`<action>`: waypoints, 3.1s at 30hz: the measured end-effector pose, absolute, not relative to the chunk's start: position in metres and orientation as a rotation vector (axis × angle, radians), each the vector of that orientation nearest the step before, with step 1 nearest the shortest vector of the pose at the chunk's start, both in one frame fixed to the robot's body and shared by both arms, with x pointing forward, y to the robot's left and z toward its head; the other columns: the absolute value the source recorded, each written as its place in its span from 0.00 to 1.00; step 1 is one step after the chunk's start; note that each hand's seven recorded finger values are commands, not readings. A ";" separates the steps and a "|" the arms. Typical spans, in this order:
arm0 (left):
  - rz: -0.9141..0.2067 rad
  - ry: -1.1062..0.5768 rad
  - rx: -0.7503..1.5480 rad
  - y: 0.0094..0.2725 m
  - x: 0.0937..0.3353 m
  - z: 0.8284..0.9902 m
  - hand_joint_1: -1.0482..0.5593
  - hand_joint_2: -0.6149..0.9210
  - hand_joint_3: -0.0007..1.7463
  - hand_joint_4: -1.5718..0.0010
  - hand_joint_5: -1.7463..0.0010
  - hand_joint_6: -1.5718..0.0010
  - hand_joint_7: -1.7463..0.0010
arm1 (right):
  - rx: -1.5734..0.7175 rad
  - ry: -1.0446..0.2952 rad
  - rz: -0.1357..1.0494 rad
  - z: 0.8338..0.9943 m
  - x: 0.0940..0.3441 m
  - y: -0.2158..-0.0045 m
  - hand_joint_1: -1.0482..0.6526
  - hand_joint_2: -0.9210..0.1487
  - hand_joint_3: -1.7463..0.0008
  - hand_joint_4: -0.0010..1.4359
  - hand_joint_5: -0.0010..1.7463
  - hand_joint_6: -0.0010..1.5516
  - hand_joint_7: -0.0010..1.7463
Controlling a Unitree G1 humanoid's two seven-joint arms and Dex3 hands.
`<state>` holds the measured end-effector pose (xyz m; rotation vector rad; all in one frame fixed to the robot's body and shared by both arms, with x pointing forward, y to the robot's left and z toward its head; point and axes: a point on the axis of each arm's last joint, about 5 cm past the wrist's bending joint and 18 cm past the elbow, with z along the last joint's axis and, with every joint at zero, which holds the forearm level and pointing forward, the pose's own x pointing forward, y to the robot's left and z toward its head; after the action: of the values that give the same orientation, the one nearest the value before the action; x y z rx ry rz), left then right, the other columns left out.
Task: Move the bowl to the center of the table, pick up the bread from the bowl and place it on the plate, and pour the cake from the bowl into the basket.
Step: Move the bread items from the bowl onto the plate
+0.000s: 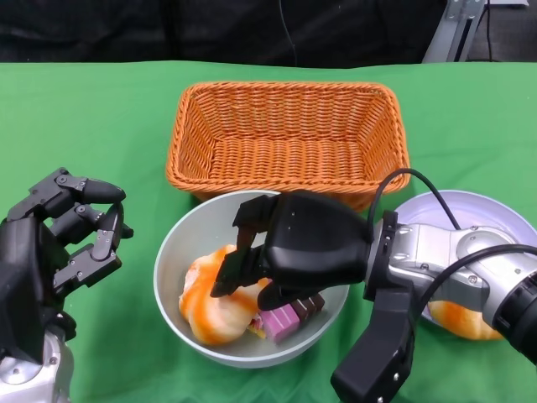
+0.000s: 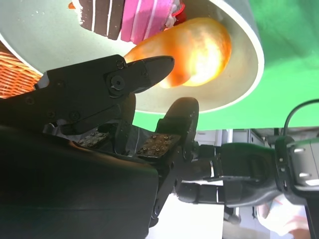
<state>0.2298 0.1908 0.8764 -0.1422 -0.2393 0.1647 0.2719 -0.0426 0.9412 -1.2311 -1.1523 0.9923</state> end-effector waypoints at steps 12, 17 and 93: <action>0.161 -0.225 -0.120 0.192 0.229 0.874 0.57 0.78 0.49 0.48 0.24 0.44 0.39 | -1.294 -1.108 0.984 0.940 0.265 -0.043 0.24 0.04 1.00 0.41 0.10 0.40 0.00; 0.156 -0.231 -0.120 0.191 0.230 0.876 0.56 0.79 0.49 0.48 0.24 0.45 0.39 | -1.322 -1.115 0.945 0.937 0.261 -0.044 0.21 0.04 1.00 0.40 0.07 0.35 0.00; 0.270 -0.300 -0.142 0.202 0.227 0.880 0.59 0.70 0.64 0.47 0.19 0.42 0.39 | -1.285 -1.022 0.801 0.879 0.251 -0.011 0.42 0.05 1.00 0.61 0.50 0.74 0.01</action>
<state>0.2272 0.2020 0.8805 -0.1424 -0.3000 0.2696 0.2510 -0.0107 0.8791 -1.2847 -1.0218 0.8014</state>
